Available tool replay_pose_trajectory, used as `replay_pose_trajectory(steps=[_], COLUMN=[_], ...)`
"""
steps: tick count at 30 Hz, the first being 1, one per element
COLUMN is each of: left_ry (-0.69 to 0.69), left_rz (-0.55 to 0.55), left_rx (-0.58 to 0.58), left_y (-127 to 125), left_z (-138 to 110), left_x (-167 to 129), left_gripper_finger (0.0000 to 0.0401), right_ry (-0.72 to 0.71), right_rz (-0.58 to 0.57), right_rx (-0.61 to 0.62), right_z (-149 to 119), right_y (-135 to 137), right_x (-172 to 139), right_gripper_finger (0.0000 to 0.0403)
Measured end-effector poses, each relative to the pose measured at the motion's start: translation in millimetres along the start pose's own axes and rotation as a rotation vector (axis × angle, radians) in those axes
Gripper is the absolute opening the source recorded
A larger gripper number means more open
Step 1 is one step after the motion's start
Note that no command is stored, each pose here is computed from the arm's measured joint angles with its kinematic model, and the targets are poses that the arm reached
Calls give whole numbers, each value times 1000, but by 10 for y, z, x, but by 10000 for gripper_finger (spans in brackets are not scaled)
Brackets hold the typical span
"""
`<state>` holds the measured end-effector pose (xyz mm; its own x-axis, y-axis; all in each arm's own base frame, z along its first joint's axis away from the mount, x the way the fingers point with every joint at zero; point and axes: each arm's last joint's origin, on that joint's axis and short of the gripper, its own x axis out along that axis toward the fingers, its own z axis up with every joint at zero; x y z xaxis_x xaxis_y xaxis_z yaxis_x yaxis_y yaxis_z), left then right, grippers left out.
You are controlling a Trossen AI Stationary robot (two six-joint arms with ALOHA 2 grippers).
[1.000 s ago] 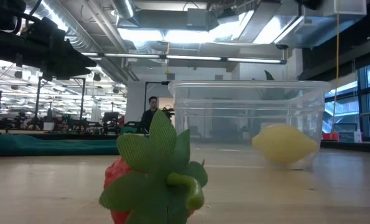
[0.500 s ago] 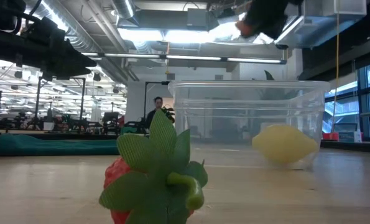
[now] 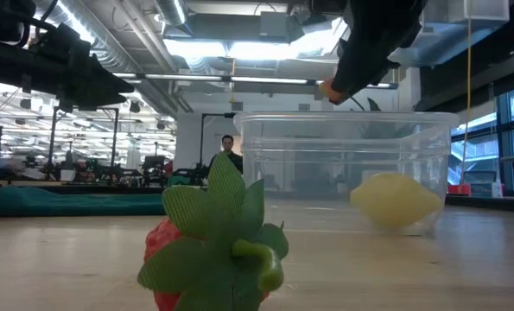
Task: Pick and placing Produce into tupperware
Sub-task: Put the strawberry into the transparent bin, then put the blueberry into the transparent bin
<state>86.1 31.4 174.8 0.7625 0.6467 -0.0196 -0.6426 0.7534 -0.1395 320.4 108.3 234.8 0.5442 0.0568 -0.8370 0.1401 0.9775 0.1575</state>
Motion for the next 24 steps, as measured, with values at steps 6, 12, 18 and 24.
replay_pose_trajectory(steps=[6, 12, 18, 24], left_ry=[0, 0, 0, 0], left_rz=[0, 0, 0, 0], left_rx=[0, 0, 1, 1], left_y=[0, 0, 0, 0], left_z=[0, 0, 0, 0], left_x=[0, 0, 0, 0], left_gripper_finger=[250, 250, 250, 250], right_ry=[4, 6, 14, 158], right_rz=[-2, -4, 48, 292], right_rx=[27, 27, 34, 173], right_z=[-3, -5, 0, -52], right_y=[-3, -4, 7, 110], right_x=[0, 0, -57, -172], right_gripper_finger=[142, 153, 154, 161])
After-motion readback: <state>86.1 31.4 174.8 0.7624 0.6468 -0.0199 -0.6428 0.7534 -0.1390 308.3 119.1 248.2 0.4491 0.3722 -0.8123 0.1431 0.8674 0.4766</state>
